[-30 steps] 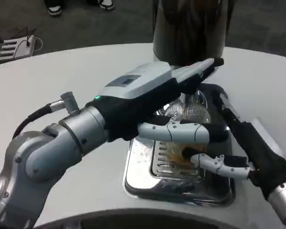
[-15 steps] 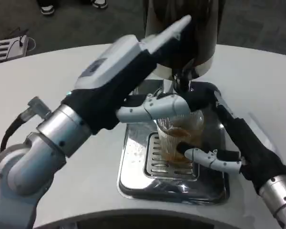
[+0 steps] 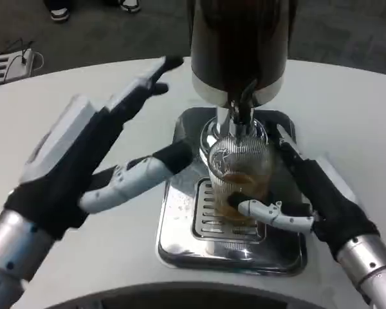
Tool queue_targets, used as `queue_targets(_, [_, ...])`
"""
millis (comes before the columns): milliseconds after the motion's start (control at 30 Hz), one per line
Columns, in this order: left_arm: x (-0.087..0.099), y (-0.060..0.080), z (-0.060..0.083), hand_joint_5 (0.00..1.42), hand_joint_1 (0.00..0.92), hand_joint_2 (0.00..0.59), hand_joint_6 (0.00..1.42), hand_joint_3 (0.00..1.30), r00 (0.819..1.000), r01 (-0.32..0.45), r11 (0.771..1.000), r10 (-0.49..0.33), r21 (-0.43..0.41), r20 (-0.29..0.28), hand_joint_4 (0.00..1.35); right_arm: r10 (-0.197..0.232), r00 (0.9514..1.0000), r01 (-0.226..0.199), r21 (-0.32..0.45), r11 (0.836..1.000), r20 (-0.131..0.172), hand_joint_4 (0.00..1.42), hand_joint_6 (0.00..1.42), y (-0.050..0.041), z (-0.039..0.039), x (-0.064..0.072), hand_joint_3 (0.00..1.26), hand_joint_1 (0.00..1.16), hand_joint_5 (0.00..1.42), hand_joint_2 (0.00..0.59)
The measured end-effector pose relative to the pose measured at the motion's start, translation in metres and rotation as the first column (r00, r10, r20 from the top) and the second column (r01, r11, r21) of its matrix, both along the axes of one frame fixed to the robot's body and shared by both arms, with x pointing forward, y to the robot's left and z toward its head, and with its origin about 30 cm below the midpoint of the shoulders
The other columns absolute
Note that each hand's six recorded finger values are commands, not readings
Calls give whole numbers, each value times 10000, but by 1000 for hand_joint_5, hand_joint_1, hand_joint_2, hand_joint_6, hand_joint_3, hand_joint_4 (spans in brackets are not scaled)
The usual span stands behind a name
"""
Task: Grasp the cup under the faucet to collect the drink, then remove the cup.
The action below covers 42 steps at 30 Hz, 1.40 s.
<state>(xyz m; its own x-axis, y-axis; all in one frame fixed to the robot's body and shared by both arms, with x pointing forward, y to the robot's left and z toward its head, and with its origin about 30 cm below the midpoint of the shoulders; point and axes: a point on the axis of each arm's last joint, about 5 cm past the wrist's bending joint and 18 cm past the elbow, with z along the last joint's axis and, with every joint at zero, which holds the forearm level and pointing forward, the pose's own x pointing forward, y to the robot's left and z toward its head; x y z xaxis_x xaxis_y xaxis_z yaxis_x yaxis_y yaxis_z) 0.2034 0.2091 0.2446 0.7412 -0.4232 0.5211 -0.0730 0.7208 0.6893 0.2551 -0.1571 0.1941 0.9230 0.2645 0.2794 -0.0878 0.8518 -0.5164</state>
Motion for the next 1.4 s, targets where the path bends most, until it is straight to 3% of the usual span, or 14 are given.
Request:
queue_targets(200, [-204,163,-202,149,0,114,98,111,9904,-917,9957,925,122,-1029,62,145,9999,-143,241,9996,-55,0,60,91,-37,57,0,782,0,224])
queue_targets(367, [-314,204,-337,94,0,115,60,72,9752,-1267,9899,1360,634,-1746,4,224,9997,-224,447,9987,-4,0,62,158,-46,106,0,782,0,224])
queue_targets(567, [-335,162,-402,56,0,119,31,49,9658,-1411,9776,1706,1561,-1954,0,272,9996,-276,747,9968,58,0,76,239,-74,145,0,782,0,224])
queue_targets(800, [-447,42,-434,30,0,113,10,30,9643,-1377,9515,1922,2753,-1822,0,88,9998,-106,1073,9942,174,0,71,319,-100,190,0,782,0,224])
queue_targets(1067, [-516,20,-457,23,0,113,9,29,9547,-1137,9490,1862,2942,-2319,0,-386,9988,348,1194,9922,299,0,65,373,-152,229,0,782,0,224])
queue_targets(1400, [-518,52,-440,16,0,112,9,29,9448,-943,9428,1860,3198,-2697,0,-663,9964,594,1219,9908,536,0,82,473,-206,233,0,787,0,227])
